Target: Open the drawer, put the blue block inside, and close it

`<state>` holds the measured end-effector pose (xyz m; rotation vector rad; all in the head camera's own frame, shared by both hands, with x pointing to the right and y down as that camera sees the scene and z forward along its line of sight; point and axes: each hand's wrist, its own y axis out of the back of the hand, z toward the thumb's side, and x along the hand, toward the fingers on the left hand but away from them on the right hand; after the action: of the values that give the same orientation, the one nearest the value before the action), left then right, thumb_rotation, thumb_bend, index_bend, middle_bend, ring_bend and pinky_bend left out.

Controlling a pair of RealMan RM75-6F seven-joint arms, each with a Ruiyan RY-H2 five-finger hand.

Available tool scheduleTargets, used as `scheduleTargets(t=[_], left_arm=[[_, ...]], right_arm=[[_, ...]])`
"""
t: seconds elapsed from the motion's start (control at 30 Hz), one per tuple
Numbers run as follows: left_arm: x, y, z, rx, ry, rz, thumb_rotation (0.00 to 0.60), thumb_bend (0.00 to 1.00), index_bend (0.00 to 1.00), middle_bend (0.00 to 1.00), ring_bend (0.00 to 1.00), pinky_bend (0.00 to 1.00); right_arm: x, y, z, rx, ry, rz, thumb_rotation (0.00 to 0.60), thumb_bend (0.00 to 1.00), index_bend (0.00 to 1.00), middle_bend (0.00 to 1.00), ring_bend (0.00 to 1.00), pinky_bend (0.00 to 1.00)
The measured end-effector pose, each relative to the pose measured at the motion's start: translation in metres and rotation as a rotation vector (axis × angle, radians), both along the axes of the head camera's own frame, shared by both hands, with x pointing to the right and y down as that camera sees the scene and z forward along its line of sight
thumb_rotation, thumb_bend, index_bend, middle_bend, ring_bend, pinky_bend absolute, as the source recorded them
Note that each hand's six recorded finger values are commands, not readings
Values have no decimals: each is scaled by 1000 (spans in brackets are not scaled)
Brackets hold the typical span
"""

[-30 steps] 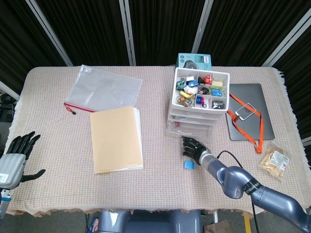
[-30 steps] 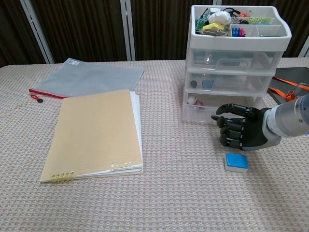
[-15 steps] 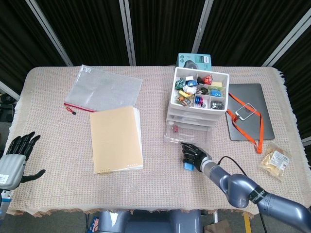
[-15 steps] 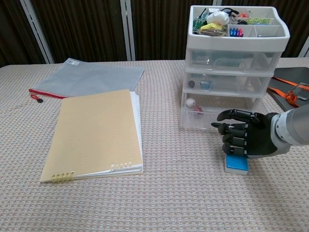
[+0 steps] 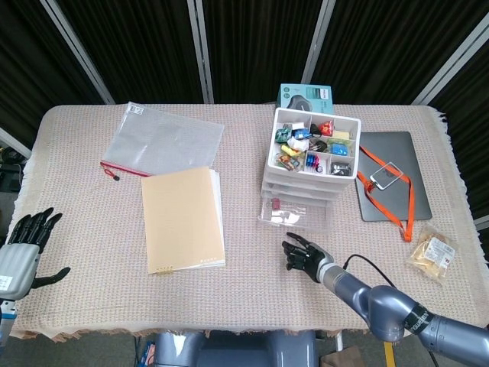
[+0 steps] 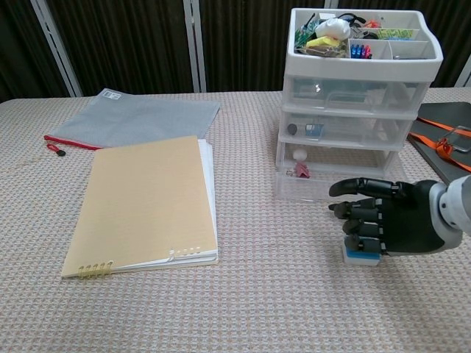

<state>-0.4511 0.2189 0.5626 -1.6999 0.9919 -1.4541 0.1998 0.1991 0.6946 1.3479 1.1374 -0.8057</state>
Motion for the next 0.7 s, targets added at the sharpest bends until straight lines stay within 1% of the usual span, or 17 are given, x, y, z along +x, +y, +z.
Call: scheduleTargets(t=[0.07,0.17,0.27,0.37,0.43,0.5,0.57,0.67,0.7], left_arm=[[0,0,0,2,0,2,600,184,37,0,0,0],[0,1,-1,3,0,3,600,184,37,0,0,0],[-1,1,-2,8,2,1,600,185,38,0,0,0],[0,1,-3,13,4,2,600,185,37,0,0,0],[0,1,-3,18,4,3,600,184,37,0,0,0],[0,2,-3,22,4,3,600,183,38,0,0,0],[0,2,-3,25,4,3,600,184,38,0,0,0],[0,2,-3,28,3,2,600,185,38,0,0,0],[0,2,-3,28,2,1,600,185,38,0,0,0]], right_arm=[[0,2,-5,11,-5,-26,600,283,104,729,760,696],[0,6,-17,40,-10,-89,600,239,105,722,754,696],[3,10,-31,81,-5,-176,600,200,107,706,740,696],[9,14,-44,132,20,-286,600,167,110,692,734,696],[16,15,-52,174,52,-372,600,156,137,690,734,696],[24,15,-56,224,98,-462,600,137,178,691,734,696],[32,13,-59,274,154,-540,600,117,189,702,741,696],[48,7,-61,375,278,-681,600,99,203,727,764,696],[53,5,-61,420,334,-744,600,98,215,737,774,697]])
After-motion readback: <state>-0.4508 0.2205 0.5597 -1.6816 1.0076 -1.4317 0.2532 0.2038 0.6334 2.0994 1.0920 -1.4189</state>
